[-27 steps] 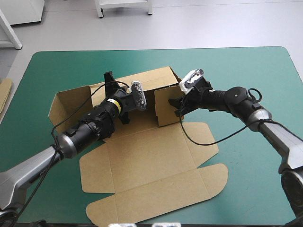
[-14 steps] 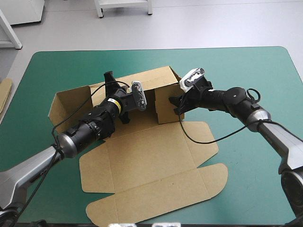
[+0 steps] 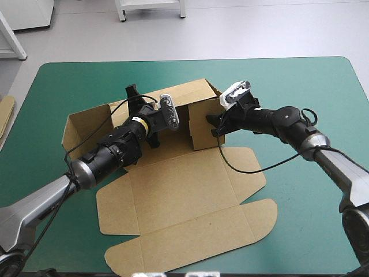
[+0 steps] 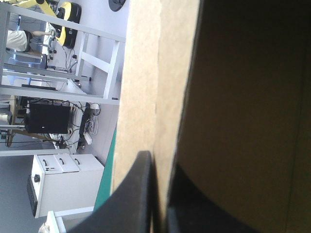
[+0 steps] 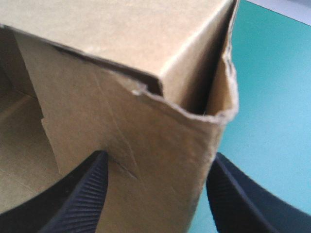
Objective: Fold the box
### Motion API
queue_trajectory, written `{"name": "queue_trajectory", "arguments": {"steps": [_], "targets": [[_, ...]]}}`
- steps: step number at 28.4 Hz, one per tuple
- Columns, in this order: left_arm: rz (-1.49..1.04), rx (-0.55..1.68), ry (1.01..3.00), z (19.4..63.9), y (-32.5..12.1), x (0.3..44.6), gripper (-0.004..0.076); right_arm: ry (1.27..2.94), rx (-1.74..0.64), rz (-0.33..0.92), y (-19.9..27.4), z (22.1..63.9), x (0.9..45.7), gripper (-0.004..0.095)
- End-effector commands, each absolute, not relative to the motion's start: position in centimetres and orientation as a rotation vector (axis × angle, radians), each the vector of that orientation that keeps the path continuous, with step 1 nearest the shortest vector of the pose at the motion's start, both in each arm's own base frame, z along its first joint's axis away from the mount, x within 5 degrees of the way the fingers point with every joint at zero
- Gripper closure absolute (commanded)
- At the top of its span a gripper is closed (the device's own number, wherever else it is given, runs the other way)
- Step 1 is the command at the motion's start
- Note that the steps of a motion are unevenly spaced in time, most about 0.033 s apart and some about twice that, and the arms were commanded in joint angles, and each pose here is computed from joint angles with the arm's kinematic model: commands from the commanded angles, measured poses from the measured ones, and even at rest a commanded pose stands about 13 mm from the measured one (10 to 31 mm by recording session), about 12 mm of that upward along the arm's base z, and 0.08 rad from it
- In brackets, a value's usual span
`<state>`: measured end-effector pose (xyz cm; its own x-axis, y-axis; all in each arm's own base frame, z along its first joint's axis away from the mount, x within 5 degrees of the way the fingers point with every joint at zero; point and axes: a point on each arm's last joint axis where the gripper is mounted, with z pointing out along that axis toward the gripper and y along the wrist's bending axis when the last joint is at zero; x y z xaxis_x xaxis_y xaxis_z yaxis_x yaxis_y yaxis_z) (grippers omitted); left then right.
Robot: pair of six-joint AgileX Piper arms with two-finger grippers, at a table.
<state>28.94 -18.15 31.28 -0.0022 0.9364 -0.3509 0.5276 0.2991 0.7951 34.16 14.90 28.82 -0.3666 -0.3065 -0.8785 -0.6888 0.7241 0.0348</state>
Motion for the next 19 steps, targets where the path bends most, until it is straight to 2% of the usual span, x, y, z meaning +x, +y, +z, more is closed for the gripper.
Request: {"name": "queue_trajectory", "arguments": {"steps": [1,19], "targets": [[0.451,1.263,1.679,32.2,-18.6,28.5,0.0732,1.856,-0.695,0.501,14.7,31.9,33.9,0.0358],[0.435,1.220,1.638,33.7,-18.8,28.6,0.0732,1.855,-0.686,0.514,14.9,31.4,34.3,0.0359]]}}
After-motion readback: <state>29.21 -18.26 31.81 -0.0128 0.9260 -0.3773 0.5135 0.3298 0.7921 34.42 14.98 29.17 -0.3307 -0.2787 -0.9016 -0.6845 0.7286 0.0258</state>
